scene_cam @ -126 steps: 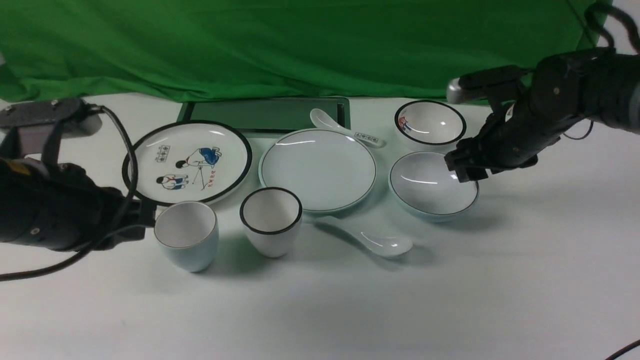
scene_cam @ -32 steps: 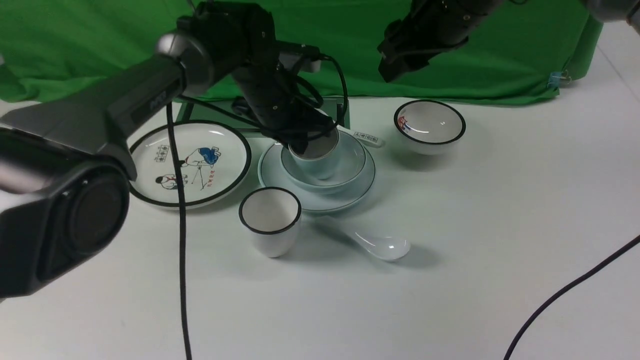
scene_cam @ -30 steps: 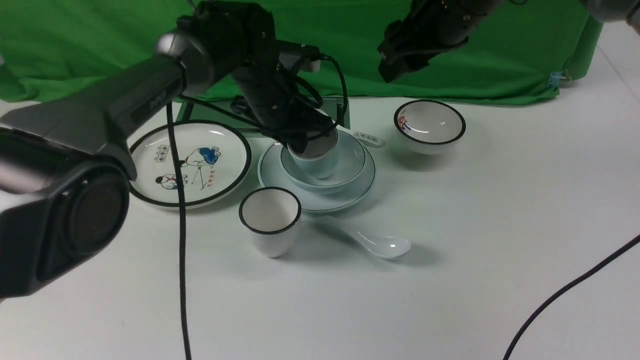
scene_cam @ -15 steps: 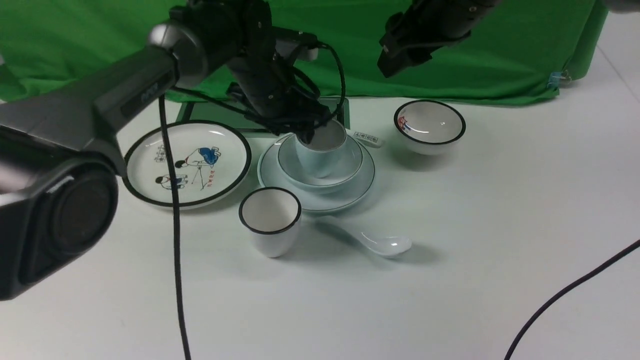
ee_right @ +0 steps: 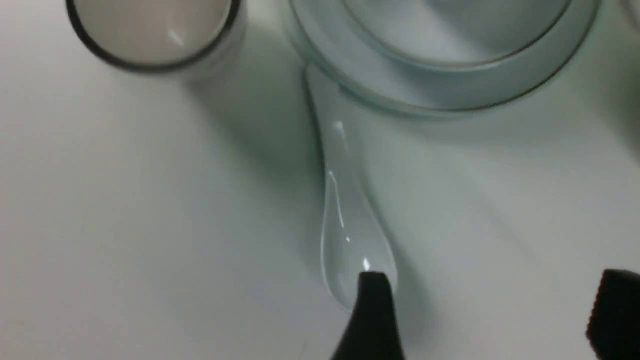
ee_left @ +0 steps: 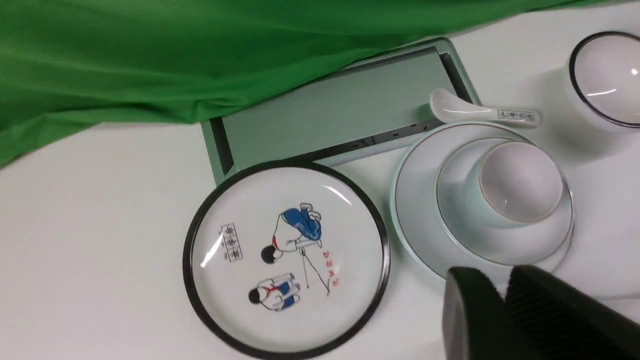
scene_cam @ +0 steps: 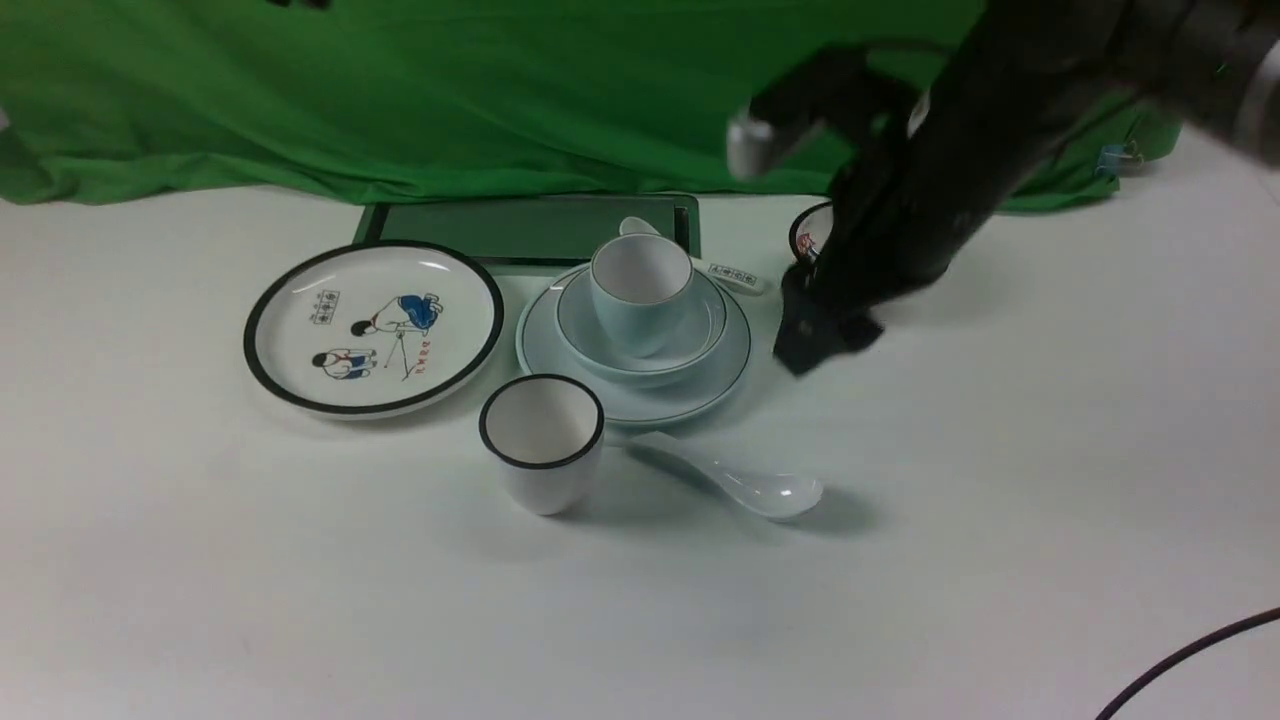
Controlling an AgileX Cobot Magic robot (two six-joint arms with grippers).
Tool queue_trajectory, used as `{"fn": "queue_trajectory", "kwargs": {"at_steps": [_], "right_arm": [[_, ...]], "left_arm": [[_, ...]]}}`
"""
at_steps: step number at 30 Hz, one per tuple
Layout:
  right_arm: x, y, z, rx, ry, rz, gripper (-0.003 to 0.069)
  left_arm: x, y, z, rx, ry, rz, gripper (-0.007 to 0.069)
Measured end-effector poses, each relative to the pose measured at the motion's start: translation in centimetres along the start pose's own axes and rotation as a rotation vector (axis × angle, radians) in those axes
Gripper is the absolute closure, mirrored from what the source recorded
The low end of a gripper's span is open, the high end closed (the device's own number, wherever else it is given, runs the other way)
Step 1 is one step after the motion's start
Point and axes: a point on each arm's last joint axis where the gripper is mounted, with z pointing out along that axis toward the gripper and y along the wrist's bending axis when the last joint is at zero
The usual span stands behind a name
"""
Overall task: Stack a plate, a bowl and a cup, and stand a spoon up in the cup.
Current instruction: Use the right arm to grab a blue soup spoon
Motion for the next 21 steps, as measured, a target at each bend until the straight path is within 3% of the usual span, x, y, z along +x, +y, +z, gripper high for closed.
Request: {"fn": "queue_trajectory", "kwargs": {"at_steps": [4, 10, 16, 21], "right_arm": [[0.0, 0.8, 5.0, -0.015, 0.031, -0.029, 0.0091], [-1.5, 1.5, 9.3, -0.004, 0.007, -0.070, 0.0091], [-1.5, 1.4, 11.7, 0.015, 0.042, -0.104, 0.0105], [-1.4, 1.4, 12.2, 0.015, 0.059, -0.108, 0.0267]], "left_arm": [[4.8, -0.3, -3.8, -0.026, -0.076, -0.038, 0.0658], [13.5, -1.5, -5.9, -0.054, -0.072, -0.056, 0.0660], [18.5, -2.2, -6.3, -0.060, -0.064, -0.065, 0.0660], [20.8, -2.1, -5.6, -0.087, -0.054, -0.051, 0.0660]]}}
